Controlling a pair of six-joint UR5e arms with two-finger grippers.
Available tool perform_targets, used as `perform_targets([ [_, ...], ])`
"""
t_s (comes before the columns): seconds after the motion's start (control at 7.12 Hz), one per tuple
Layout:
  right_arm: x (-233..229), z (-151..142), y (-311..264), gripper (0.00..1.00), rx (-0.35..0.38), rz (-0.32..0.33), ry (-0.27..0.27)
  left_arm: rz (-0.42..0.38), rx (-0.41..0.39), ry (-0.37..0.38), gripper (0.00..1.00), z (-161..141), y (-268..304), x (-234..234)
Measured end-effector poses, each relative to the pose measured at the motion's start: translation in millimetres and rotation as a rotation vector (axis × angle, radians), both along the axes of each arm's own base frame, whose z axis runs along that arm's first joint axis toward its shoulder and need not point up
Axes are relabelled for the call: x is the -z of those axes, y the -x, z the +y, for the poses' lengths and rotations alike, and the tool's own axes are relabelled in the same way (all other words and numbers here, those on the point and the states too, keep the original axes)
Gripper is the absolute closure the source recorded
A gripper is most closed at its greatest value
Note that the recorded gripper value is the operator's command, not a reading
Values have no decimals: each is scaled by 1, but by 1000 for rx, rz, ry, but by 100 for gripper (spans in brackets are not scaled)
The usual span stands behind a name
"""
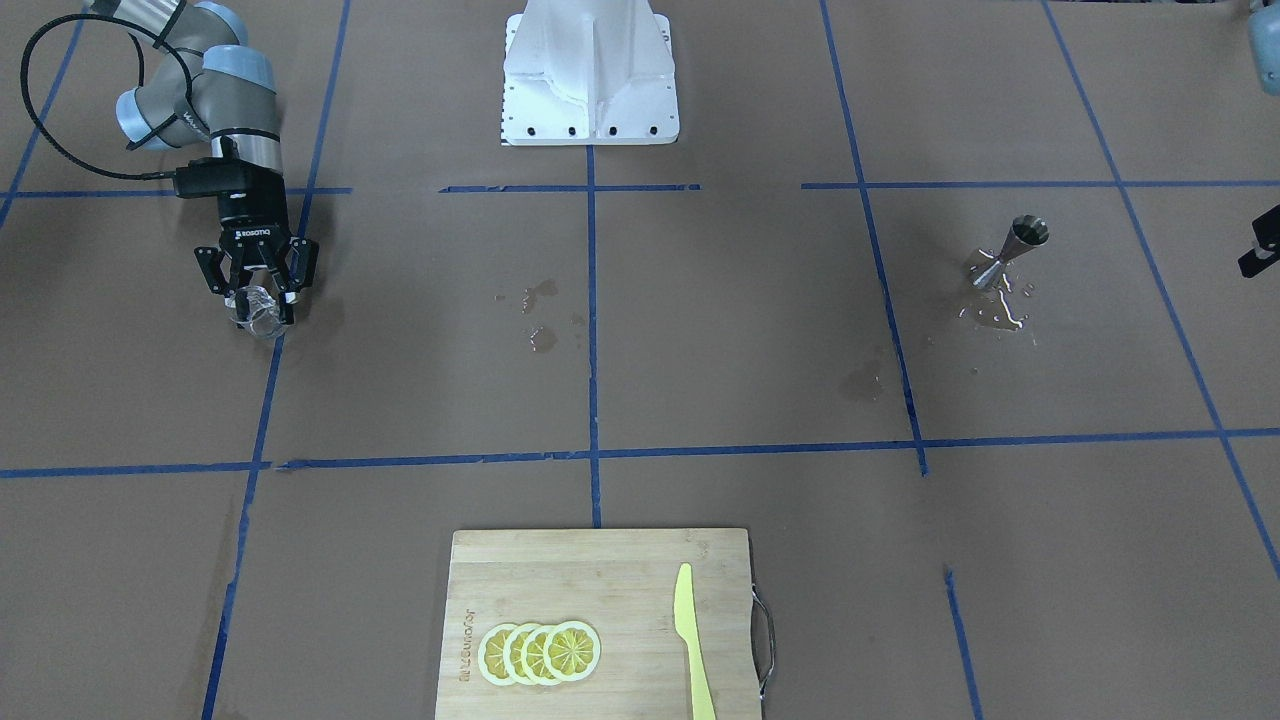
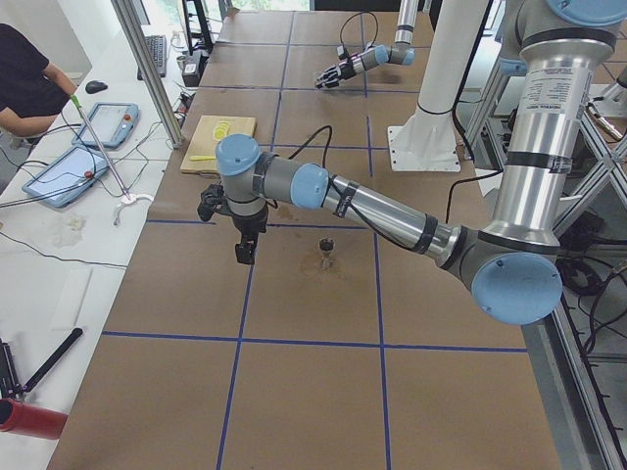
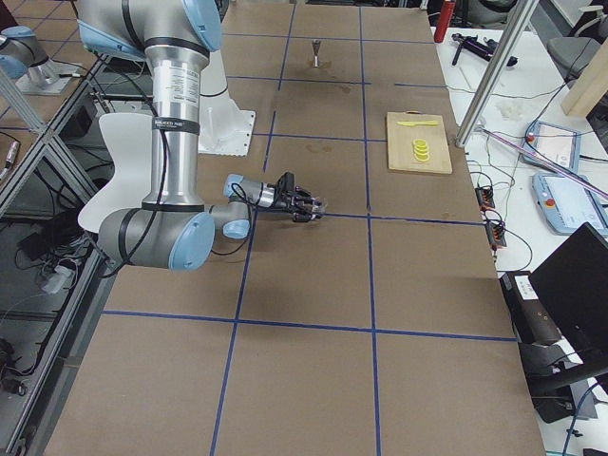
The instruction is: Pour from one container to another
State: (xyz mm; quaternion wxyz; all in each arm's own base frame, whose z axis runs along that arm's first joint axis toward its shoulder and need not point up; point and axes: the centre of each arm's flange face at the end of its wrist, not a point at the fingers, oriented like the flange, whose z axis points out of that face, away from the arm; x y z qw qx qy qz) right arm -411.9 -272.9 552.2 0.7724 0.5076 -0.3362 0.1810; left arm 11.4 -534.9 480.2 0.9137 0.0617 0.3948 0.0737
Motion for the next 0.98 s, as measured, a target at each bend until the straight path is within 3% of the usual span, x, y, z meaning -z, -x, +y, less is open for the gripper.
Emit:
perform_targets([
  [0.28,-4,2,1,36,6,6,2,0,-2,-2,0,0,-1,0],
  [0.42,-5,2,1,22,8,8,3,0,-3,-3,0,0,-1,0],
  [0.56,-6,3,1,2,10,9,3,1,-3,-4,0,0,-1,0],
  [0.98,-12,6,-7,0,24,1,5,2,-3,-6,0,0,-1,1],
])
